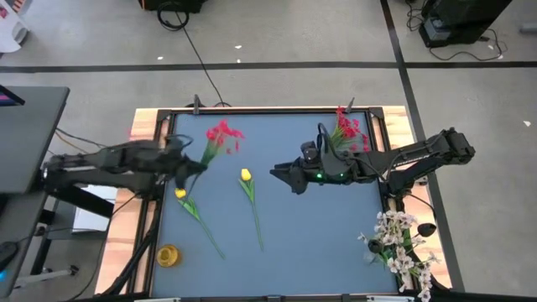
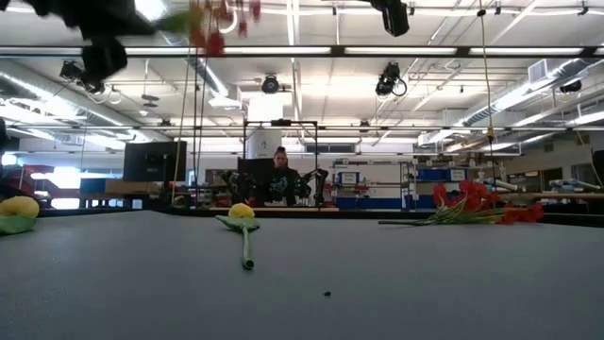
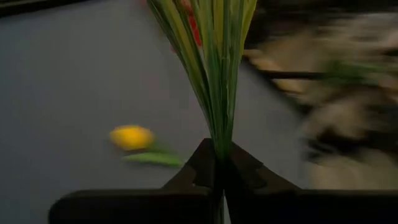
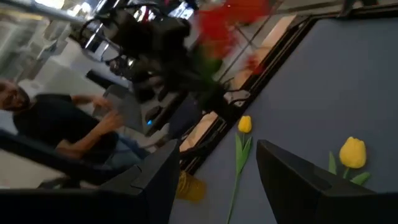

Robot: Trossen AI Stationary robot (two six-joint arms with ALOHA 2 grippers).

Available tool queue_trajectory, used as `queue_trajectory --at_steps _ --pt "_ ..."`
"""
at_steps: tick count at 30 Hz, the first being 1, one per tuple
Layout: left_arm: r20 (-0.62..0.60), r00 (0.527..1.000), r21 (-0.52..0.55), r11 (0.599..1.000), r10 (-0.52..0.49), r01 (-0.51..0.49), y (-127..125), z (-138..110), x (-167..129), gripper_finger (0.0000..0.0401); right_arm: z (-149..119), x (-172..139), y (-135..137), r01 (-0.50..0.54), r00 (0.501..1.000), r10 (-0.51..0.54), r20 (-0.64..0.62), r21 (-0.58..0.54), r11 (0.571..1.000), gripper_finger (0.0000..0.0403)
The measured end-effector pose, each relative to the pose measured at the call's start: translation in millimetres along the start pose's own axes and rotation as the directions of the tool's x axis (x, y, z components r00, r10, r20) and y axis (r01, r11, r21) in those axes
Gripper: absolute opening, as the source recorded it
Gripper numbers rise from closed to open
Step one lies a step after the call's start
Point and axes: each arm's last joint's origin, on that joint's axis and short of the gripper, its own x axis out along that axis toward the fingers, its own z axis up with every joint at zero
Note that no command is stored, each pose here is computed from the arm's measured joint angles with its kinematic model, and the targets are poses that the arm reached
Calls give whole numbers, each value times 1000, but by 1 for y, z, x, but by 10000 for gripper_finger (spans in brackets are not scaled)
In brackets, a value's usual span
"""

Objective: Sort flowers into vase by color
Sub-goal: Put the left red flowers into the yellow vase

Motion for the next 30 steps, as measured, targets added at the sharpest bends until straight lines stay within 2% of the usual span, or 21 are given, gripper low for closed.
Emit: queue_trajectory --at_steps 2,4,6,8,11,15,18,21,23,27,30 --pt "21 985 25 985 -169 169 -13 1 -10 22 1 1 0 -16 1000 16 -21 -4 1000 221" --pt "19 946 60 945 -323 321 -25 1 -17 25 1 1 0 -36 998 37 -48 11 999 221" --pt "-6 906 90 902 -423 422 -36 -1 -19 26 1 1 0 -56 995 58 -76 21 998 221" --pt "-73 880 150 867 -469 474 -44 -8 -18 22 0 1 0 -69 993 71 -95 24 997 221" --pt "-191 853 216 827 -485 519 -55 -22 -10 12 -5 -1 4 -83 990 85 -111 25 996 221" --pt "-262 863 253 832 -433 494 -68 -40 3 10 -12 -5 9 -78 992 80 -100 26 997 221" --pt "-187 890 308 835 -416 456 -79 -45 5 10 -18 -8 15 -96 990 97 -107 11 995 221" --pt "-77 904 369 830 -420 417 -89 -45 5 10 -26 -8 23 -163 982 154 -107 -75 984 221" --pt "-20 907 392 831 -420 394 -94 -45 3 9 -35 -5 29 -217 974 202 -102 -166 962 221" --pt "33 915 414 838 -403 355 -100 -47 2 9 -51 14 41 -350 933 357 -37 -306 885 221" --pt "64 923 416 851 -379 321 -99 -46 2 9 -61 37 47 -362 922 386 -16 -379 851 221"
